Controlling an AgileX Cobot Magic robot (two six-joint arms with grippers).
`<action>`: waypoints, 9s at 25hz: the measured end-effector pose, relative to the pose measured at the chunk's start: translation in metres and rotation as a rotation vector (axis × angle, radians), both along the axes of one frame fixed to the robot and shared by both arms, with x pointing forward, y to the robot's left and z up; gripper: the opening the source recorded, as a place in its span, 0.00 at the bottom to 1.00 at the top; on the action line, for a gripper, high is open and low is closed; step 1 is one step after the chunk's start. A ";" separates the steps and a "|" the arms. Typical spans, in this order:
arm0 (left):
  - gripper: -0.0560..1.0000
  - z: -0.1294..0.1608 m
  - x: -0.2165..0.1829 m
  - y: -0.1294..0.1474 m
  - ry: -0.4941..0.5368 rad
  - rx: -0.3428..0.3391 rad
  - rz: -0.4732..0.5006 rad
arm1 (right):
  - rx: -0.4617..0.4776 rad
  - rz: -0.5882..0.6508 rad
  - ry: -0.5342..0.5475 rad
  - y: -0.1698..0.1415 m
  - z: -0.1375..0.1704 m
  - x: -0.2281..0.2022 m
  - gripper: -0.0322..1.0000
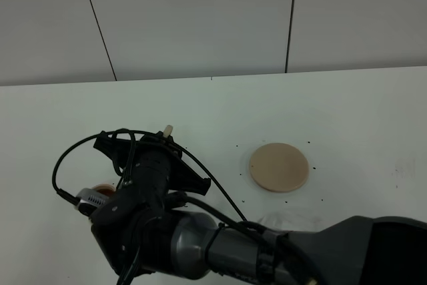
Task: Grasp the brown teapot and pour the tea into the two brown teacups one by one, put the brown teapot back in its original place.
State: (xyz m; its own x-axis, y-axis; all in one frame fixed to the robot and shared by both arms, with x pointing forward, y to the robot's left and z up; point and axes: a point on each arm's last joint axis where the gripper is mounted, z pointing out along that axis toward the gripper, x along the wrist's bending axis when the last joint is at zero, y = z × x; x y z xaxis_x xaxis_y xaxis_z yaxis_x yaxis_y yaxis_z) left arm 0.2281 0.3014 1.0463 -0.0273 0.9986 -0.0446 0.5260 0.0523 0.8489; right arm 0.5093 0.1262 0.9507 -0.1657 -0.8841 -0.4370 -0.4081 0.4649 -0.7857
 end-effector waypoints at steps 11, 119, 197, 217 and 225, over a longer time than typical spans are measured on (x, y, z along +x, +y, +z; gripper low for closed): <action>0.29 0.000 0.000 0.000 0.000 0.000 0.000 | 0.119 -0.042 0.089 -0.011 0.025 0.007 0.12; 0.29 0.000 0.000 0.000 0.000 0.000 0.000 | 1.130 -1.365 0.802 -0.143 0.046 0.120 0.12; 0.29 0.000 0.000 0.000 0.000 0.000 0.000 | 1.220 -1.770 0.750 -0.209 -0.007 0.123 0.39; 0.29 0.000 0.000 0.000 0.000 0.000 0.000 | 1.138 -1.814 0.725 -0.220 0.008 0.115 0.48; 0.29 0.000 0.000 0.000 0.000 0.000 0.000 | 1.220 -1.933 0.667 -0.274 0.008 0.139 0.48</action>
State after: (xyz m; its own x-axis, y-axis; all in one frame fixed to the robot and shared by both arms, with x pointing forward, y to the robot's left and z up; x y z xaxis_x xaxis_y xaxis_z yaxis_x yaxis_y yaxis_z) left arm 0.2281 0.3014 1.0463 -0.0273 0.9986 -0.0446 0.5260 0.0523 0.8489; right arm 0.6488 -0.1473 0.9586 -0.4395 0.8982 0.0056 0.8979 0.4392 0.0297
